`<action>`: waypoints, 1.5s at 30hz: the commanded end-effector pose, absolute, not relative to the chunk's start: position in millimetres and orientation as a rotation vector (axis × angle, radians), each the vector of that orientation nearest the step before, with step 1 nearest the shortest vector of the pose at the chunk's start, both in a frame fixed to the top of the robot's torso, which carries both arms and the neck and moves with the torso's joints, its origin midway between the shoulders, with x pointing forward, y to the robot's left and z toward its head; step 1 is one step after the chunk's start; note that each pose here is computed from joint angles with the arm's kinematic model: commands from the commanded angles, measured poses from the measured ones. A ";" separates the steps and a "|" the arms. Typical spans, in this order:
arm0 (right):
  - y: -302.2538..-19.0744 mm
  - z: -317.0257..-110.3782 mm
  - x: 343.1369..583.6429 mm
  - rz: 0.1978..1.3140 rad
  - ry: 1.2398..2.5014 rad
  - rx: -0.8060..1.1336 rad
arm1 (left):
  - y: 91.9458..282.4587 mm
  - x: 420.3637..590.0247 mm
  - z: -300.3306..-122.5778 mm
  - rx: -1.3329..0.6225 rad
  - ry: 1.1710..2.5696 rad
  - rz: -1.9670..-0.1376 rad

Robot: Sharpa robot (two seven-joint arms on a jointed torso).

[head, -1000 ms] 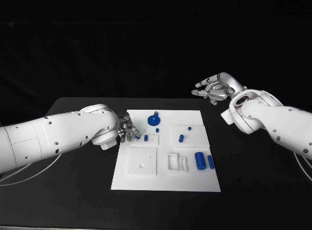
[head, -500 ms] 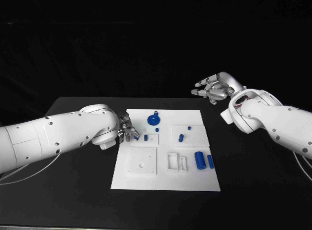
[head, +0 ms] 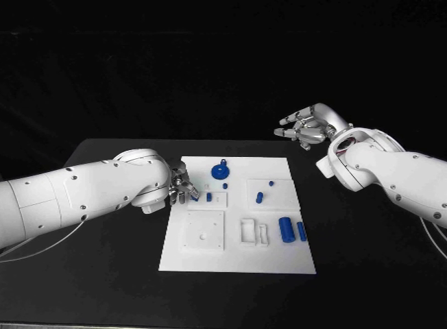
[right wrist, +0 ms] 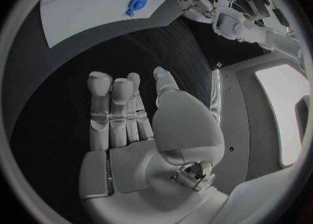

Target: Assemble the parts on the task board

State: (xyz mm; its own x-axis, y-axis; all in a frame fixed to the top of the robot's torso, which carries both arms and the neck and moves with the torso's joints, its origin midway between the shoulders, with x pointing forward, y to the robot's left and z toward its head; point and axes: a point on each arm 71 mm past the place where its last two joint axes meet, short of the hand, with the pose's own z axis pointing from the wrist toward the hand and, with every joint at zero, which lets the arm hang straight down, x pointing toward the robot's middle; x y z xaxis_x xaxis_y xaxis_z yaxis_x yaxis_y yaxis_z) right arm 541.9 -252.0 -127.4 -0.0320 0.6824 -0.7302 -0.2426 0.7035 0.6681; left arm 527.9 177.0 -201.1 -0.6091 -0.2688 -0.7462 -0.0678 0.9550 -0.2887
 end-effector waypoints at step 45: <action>-249.4 -134.5 541.2 0.785 1.435 0.396 | 178.3 535.4 -204.9 -0.240 2.273 -0.267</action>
